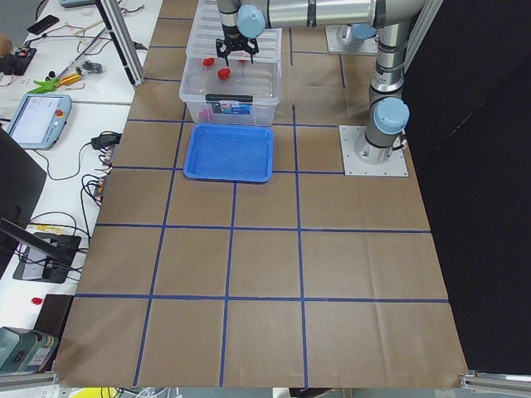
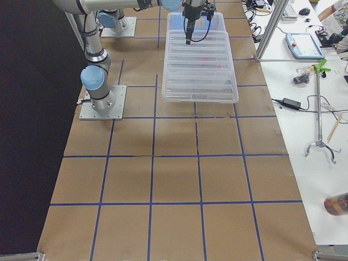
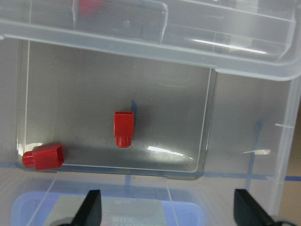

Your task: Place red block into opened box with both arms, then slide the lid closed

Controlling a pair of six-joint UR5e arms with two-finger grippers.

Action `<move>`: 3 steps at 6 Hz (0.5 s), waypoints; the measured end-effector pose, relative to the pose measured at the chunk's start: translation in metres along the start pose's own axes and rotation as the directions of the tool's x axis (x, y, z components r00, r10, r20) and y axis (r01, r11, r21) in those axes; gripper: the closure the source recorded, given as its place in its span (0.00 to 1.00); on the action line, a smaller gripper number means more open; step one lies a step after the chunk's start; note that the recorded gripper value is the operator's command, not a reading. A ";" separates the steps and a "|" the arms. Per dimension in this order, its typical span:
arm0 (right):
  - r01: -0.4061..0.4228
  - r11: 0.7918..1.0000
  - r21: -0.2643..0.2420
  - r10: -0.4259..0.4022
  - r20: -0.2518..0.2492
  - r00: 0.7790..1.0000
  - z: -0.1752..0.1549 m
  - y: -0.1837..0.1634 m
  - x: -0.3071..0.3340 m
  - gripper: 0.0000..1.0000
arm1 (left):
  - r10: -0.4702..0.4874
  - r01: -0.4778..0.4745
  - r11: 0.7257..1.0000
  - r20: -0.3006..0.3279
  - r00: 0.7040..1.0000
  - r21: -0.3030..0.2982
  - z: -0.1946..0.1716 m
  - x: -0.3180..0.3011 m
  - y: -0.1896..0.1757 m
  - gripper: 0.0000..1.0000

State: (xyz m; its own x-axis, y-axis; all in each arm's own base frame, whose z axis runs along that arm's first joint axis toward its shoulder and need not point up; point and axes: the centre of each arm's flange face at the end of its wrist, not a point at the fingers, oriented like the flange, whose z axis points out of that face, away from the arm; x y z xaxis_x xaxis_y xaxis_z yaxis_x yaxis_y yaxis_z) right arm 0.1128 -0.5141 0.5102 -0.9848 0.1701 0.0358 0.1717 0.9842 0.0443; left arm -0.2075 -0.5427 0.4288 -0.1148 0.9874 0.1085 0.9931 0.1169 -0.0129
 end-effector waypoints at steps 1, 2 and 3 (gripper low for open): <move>0.027 1.000 -0.003 -0.027 -0.012 1.000 -0.001 -0.010 0.040 0.00 | -0.085 0.085 0.996 0.004 0.996 0.001 -0.024 0.021 0.004 0.02; 0.064 0.998 -0.009 -0.065 -0.032 0.997 -0.001 -0.020 0.091 0.00 | -0.258 0.258 0.966 0.025 0.966 0.005 -0.040 0.037 0.010 0.02; 0.104 0.994 -0.022 -0.105 -0.040 0.994 0.003 -0.029 0.147 0.00 | -0.473 0.473 0.881 0.058 0.879 0.017 -0.054 0.046 0.017 0.02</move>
State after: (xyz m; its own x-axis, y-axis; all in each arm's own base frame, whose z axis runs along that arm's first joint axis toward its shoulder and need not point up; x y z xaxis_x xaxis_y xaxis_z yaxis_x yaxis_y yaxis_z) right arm -0.0368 -0.5176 0.5108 -0.9955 0.0638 0.0706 0.0687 0.9952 0.0695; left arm -0.1949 -0.5015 0.4872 -0.5719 0.8192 0.0440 0.8203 0.5715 0.0230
